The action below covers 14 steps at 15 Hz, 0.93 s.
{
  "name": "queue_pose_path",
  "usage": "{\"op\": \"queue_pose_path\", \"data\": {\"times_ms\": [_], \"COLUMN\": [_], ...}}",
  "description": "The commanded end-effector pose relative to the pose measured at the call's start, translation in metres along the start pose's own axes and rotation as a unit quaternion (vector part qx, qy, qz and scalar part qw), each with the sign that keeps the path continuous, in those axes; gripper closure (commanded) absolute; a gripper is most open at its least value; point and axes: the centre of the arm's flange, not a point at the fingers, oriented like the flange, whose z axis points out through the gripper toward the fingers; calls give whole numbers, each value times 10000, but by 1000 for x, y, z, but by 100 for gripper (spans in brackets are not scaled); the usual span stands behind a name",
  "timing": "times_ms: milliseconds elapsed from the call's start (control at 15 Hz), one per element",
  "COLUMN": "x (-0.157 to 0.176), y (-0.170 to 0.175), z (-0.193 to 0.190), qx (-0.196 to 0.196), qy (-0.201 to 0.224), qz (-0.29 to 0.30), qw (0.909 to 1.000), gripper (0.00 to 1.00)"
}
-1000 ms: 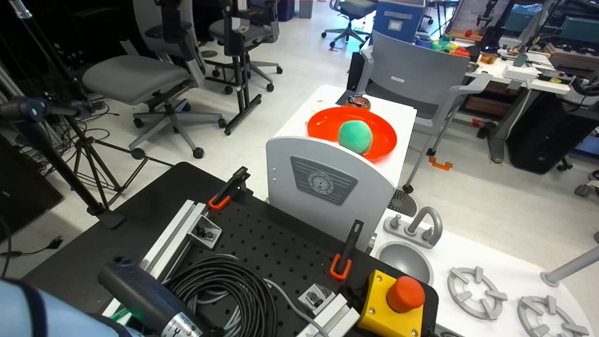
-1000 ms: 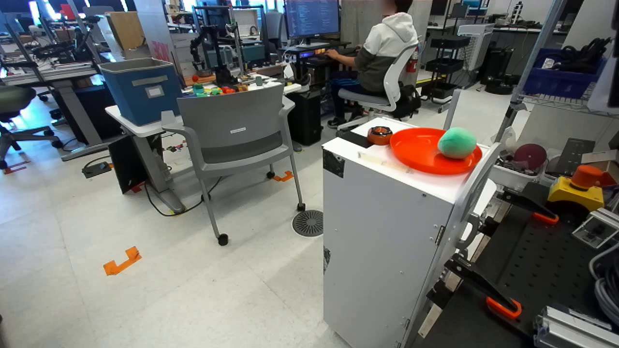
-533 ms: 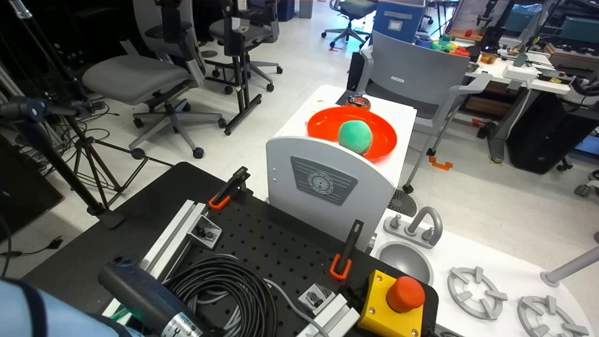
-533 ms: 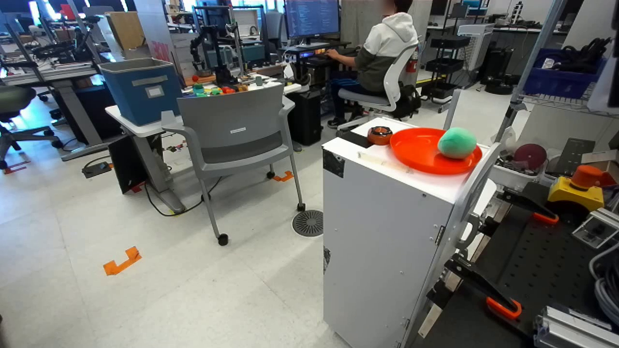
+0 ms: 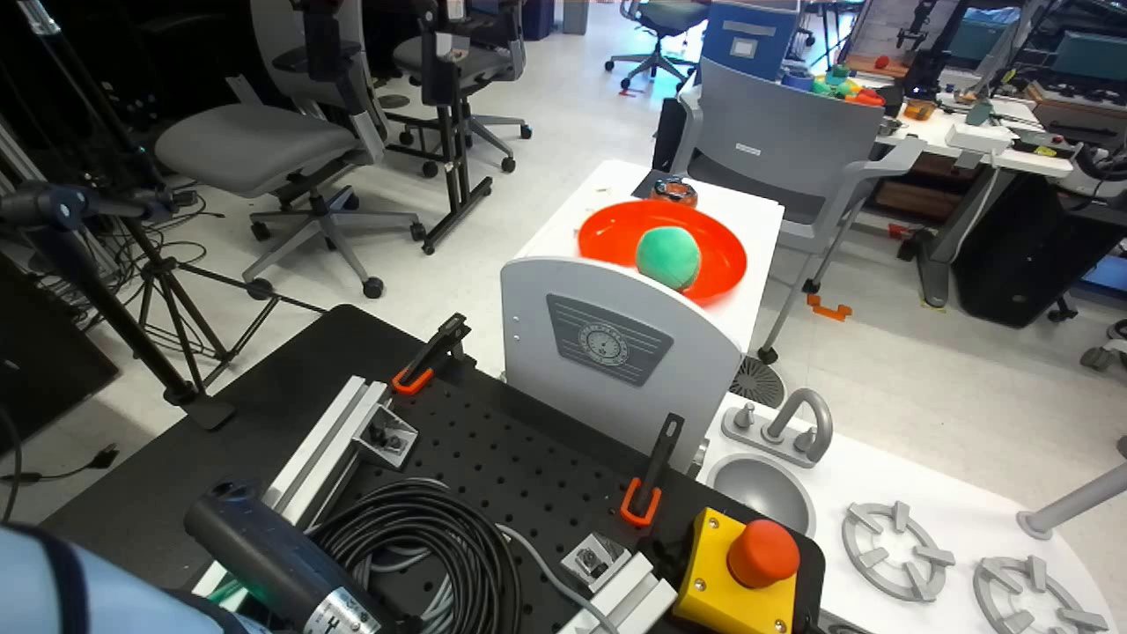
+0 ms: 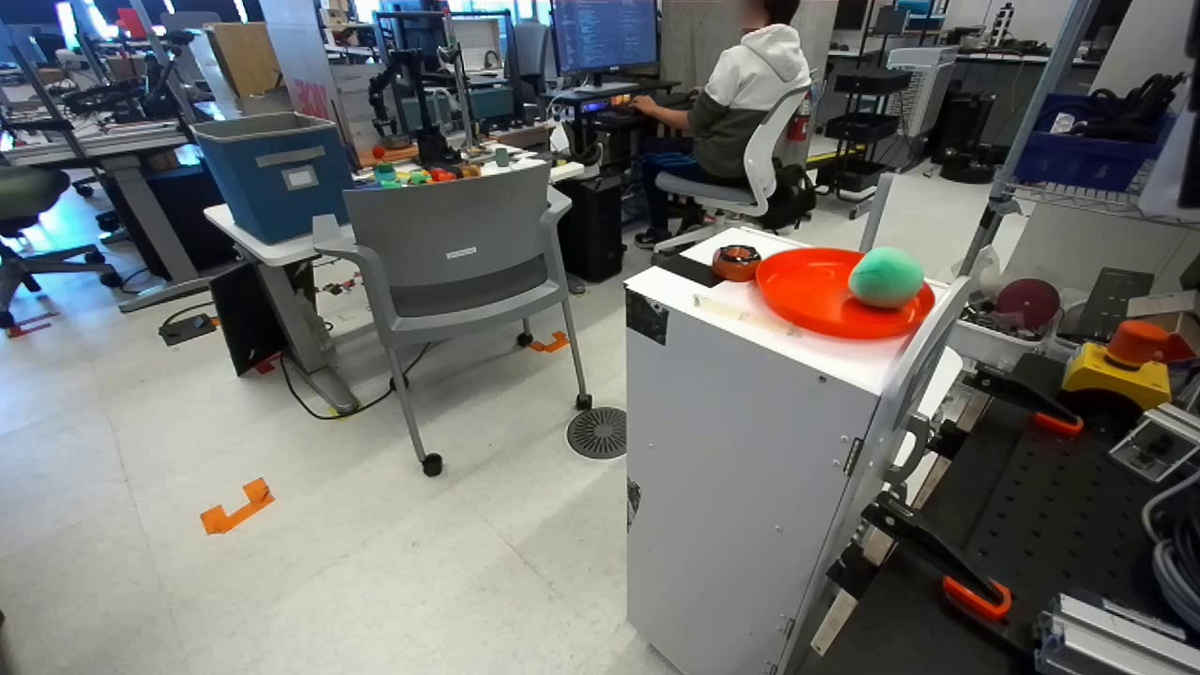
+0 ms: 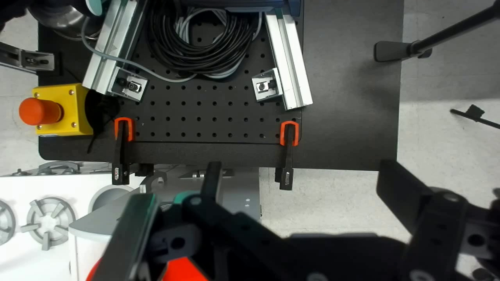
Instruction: Pick up the green plush toy from the orange plate and put it on the counter
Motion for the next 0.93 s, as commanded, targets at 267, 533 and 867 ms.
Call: {"op": "queue_pose_path", "data": {"times_ms": [267,533,867], "x": [0,0,0], "y": [0,0,0], "z": [0,0,1], "qx": [0,3,3], "qy": [0,-8,-9], "qz": [0,-5,-4], "qw": [10000,10000,10000], "gripper": [0,0,0]}}
